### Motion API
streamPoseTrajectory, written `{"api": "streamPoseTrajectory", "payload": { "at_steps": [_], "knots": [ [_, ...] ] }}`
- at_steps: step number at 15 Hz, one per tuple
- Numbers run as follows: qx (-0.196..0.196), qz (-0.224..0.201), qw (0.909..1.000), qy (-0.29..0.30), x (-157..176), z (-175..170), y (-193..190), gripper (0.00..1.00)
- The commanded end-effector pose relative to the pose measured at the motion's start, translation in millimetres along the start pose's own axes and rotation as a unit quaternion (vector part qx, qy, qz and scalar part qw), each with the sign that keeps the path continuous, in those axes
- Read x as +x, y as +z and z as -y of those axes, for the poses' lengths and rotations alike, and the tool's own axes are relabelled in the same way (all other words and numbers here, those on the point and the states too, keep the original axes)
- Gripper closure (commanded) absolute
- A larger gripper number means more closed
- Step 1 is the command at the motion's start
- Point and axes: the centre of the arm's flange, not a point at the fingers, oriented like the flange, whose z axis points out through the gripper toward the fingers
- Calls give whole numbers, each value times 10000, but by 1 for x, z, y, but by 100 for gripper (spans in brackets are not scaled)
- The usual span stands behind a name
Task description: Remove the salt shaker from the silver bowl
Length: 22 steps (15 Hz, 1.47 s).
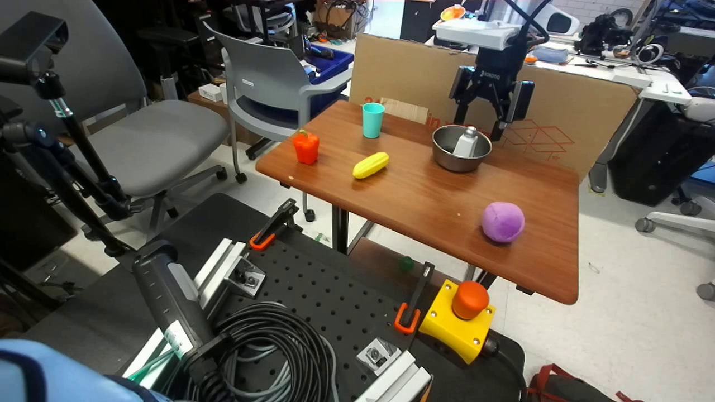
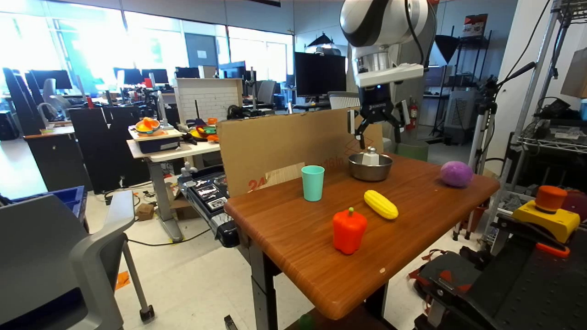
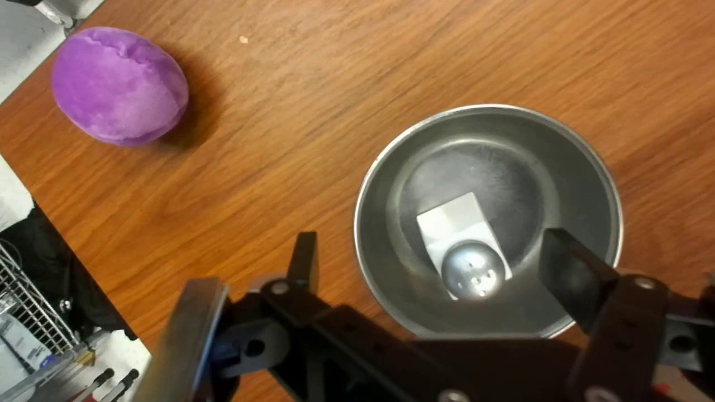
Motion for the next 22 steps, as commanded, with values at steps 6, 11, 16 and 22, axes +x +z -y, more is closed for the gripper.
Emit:
{"api": "streamPoseTrajectory", "payload": {
  "at_steps": [6,11,16,22],
  "knots": [
    [-281,71,9994,-186,16,27,12,51],
    [-188,-12,9988,-456,-5,26,-14,88],
    [239,-323,9958,-822,-50,6,-61,90],
    [596,-531,9901,-1151,-115,-21,-71,90]
  ]
}}
